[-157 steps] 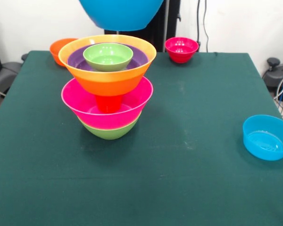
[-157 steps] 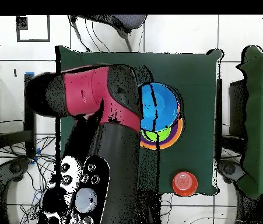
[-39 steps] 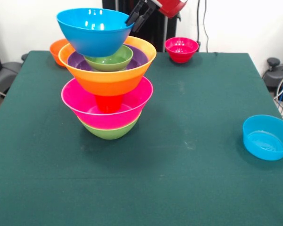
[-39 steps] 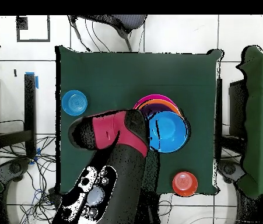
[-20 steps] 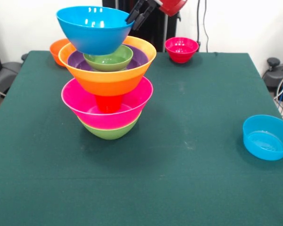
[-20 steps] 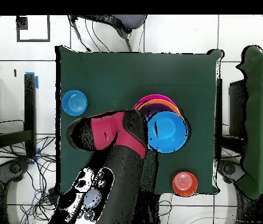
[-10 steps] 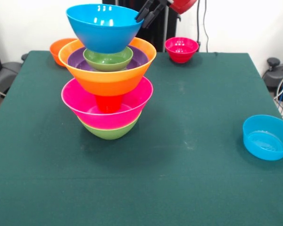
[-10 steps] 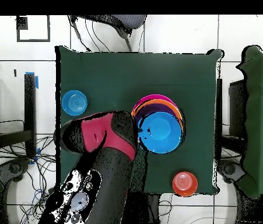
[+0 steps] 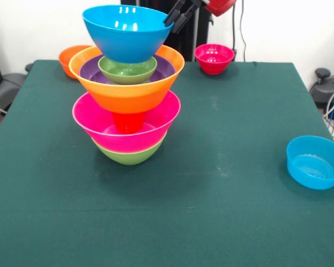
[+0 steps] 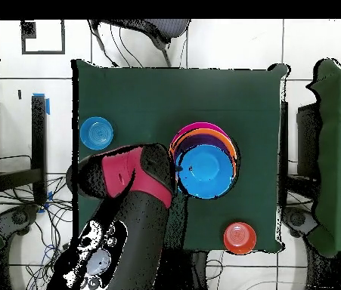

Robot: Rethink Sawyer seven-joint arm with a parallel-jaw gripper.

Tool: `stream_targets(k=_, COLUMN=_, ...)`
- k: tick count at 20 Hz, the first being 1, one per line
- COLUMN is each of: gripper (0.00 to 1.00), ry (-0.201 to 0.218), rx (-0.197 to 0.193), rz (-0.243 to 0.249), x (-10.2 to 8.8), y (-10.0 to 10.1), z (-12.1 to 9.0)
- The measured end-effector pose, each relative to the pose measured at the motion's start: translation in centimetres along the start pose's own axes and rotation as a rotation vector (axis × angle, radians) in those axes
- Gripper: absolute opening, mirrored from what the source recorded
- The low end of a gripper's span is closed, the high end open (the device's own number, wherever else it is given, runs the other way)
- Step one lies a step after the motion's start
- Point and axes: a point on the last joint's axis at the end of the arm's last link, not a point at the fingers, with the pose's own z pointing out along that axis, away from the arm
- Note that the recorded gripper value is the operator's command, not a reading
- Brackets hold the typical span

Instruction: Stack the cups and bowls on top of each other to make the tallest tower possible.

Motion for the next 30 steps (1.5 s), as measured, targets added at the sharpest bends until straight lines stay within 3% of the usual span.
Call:
stream_targets(k=14, gripper=0.00, ry=0.004, rx=-0.013, rz=0.029, x=-0.5, y=-0.9, z=-0.1)
stream_targets(k=30, gripper=0.00, ry=-0.015, rx=-0.059, rz=0.068, x=-1.3, y=-1.0, z=-2.3)
